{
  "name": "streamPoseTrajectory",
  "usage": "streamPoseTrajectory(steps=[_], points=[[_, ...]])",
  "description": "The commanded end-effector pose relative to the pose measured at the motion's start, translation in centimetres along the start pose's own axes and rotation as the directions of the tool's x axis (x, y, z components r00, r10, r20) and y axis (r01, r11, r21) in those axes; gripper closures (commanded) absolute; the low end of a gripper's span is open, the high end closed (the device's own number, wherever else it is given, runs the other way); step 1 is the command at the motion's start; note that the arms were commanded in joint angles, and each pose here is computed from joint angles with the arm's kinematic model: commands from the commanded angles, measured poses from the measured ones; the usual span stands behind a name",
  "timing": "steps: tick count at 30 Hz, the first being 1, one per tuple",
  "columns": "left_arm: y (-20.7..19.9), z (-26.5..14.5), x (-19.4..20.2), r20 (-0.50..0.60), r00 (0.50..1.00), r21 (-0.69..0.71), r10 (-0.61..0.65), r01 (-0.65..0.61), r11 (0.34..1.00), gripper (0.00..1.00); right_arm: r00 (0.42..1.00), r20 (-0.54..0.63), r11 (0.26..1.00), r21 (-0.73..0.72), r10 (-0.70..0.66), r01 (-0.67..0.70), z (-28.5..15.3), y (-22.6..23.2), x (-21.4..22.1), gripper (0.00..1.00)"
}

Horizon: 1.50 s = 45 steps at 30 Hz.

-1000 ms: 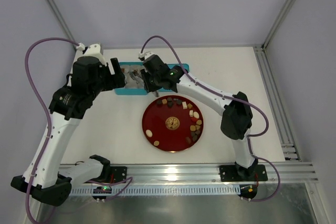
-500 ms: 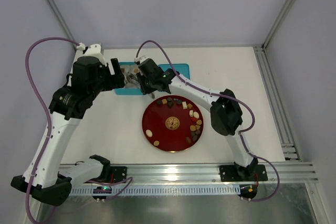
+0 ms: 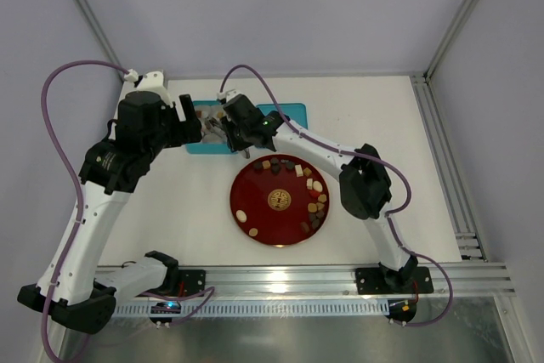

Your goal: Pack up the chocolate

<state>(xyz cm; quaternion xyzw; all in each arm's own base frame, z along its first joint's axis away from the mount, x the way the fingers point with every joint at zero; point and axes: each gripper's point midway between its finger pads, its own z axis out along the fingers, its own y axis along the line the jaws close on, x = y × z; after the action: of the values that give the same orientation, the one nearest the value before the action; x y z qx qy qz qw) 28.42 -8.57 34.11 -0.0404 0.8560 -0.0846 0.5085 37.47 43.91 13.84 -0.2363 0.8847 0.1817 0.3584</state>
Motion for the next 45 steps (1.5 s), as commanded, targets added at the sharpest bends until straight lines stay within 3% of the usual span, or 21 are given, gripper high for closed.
streamPoseTrajectory(steps=[1,45], points=[[0.2,-0.5,-0.6,0.024,1.000,-0.007,0.002,-0.001,1.000,0.18,0.997,0.082,1.000,-0.003,-0.003,0.003,-0.4,0.3,-2.7,0.71],[0.1,-0.3,-0.4,0.021,1.000,-0.001,-0.006,0.006,1.000,0.18,0.999,0.053,1.000,0.027,-0.009,0.008,0.2,-0.4,-1.4,0.64]])
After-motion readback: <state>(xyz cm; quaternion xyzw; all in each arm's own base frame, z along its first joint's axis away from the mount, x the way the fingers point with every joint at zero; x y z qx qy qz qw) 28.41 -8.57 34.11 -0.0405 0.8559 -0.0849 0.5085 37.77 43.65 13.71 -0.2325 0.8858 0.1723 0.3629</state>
